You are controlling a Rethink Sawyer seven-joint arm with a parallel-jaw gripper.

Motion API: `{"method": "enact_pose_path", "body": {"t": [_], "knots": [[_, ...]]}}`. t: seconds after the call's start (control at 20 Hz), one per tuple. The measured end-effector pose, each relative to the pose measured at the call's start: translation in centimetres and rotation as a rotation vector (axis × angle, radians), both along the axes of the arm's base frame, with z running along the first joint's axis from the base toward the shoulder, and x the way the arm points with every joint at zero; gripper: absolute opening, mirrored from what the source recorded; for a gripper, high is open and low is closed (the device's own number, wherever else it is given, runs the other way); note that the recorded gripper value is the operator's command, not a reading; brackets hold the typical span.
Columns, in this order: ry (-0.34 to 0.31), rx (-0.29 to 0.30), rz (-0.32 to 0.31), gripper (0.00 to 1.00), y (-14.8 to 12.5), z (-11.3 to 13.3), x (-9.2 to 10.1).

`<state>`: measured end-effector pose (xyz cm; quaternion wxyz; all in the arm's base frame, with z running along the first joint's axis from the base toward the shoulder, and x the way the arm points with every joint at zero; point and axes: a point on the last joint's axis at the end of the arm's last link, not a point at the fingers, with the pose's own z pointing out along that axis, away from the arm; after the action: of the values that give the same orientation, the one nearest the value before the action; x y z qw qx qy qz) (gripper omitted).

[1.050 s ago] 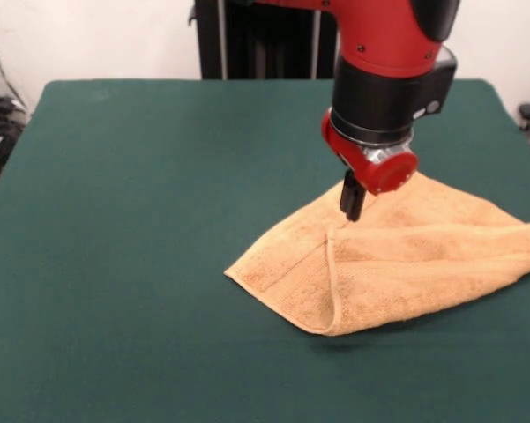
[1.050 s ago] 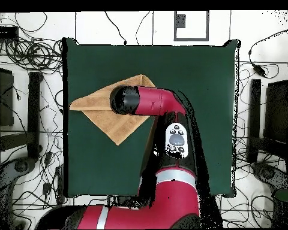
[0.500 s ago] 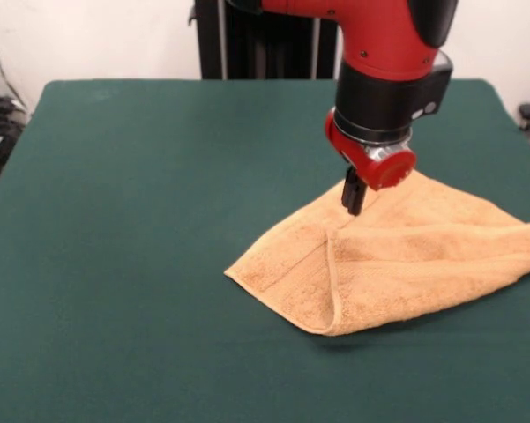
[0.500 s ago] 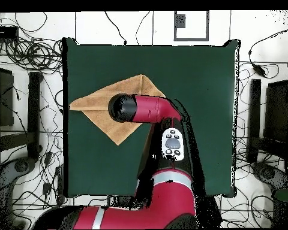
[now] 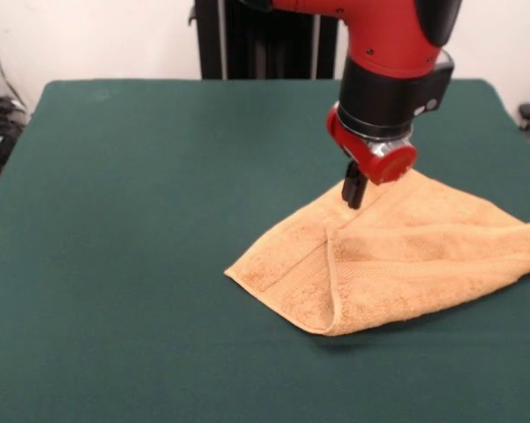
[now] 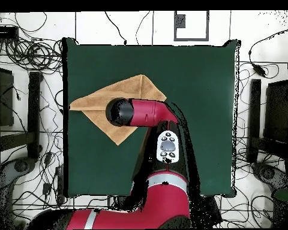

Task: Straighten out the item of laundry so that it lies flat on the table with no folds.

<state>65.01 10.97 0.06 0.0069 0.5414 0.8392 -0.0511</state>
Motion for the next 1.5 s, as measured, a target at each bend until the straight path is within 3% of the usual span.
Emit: {"method": "enact_pose_path", "body": {"t": [0.4, 1.05, 1.4, 1.5], "knots": [[0.012, 0.009, -0.024, 0.0, -0.2, 0.8, -0.3], [0.068, 0.023, -0.065, 0.0, -0.6, 6.6, 0.7], [0.038, -0.048, -0.026, 0.0, -1.7, 7.3, 1.3], [0.025, -0.094, 0.006, 0.0, -2.2, 7.3, 1.7]]}}
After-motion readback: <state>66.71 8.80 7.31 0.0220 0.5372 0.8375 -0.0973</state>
